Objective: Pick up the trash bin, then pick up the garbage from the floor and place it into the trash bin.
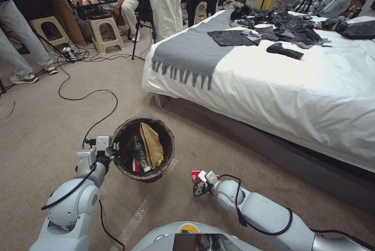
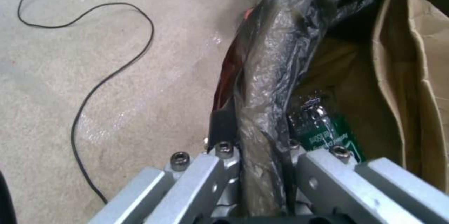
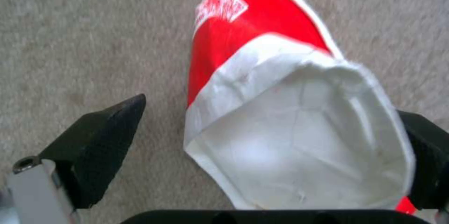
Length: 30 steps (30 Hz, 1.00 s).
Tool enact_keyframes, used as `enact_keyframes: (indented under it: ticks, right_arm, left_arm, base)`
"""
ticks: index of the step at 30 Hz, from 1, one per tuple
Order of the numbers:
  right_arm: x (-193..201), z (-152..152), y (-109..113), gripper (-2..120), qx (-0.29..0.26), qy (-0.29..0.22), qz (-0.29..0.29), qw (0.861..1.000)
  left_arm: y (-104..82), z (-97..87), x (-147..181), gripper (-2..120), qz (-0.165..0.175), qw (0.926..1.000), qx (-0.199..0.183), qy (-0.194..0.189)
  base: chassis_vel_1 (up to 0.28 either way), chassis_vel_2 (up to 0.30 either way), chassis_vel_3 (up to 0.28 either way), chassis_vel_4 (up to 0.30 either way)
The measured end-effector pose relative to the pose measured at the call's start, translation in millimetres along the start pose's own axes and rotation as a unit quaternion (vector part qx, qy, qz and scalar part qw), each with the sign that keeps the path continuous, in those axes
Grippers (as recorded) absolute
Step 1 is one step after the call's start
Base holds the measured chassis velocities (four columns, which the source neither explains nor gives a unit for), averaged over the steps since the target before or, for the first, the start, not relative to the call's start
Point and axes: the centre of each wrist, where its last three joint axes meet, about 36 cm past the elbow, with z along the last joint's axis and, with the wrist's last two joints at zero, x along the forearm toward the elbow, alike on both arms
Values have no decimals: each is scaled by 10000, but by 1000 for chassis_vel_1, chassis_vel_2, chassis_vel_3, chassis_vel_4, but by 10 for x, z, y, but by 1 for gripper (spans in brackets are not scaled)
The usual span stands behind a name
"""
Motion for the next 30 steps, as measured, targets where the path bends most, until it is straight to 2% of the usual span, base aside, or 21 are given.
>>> enact_keyframes:
  ticks: [2,10,13,15,18,20,21,23,24,25,28,30]
  right_arm:
    - [0,50,28,88,-4,15,-11,10000]
    - [33,34,58,68,17,-49,-35,10000]
    - [41,-7,41,49,10,-88,-24,10000]
    - [41,-18,38,49,0,-100,-21,9999]
    - [43,-29,28,30,-21,-113,-6,9999]
    - [45,-30,26,30,-23,-117,-4,9999]
    - [51,-36,22,23,-28,-129,-2,9999]
    - [54,-39,16,23,-34,-134,3,9999]
    - [62,-47,0,10,-48,-149,20,9999]
    - [64,-52,-11,10,-58,-160,35,9998]
    - [71,-65,-37,0,-87,-186,71,9998]
    - [77,-73,-48,0,-103,-200,85,9997]
  left_arm:
    - [8,-3,0,0,-13,10000,-4,-5]
    - [8,6,-15,0,-19,10000,11,9]
    - [6,16,-28,0,-17,10000,20,25]
    - [8,20,-34,0,-20,10000,21,31]
    - [14,29,-46,0,-22,10000,19,44]
    - [14,30,-48,0,-21,10000,19,44]
    - [12,30,-49,0,-18,10000,23,43]
    - [10,30,-49,0,-15,10000,24,43]
    - [8,29,-50,0,-13,10000,27,40]
    - [8,28,-51,0,-12,10000,27,38]
    - [8,29,-54,0,-14,10000,29,39]
    - [8,30,-54,0,-15,10000,30,39]
  base:
    - [0,0,0,0]
    - [0,0,0,0]
    - [0,0,0,0]
    - [0,0,0,0]
    - [0,0,0,0]
    - [0,0,0,0]
    - [0,0,0,0]
    - [0,0,0,0]
    - [0,0,0,0]
    - [0,0,0,0]
    - [0,0,0,0]
    - [0,0,0,0]
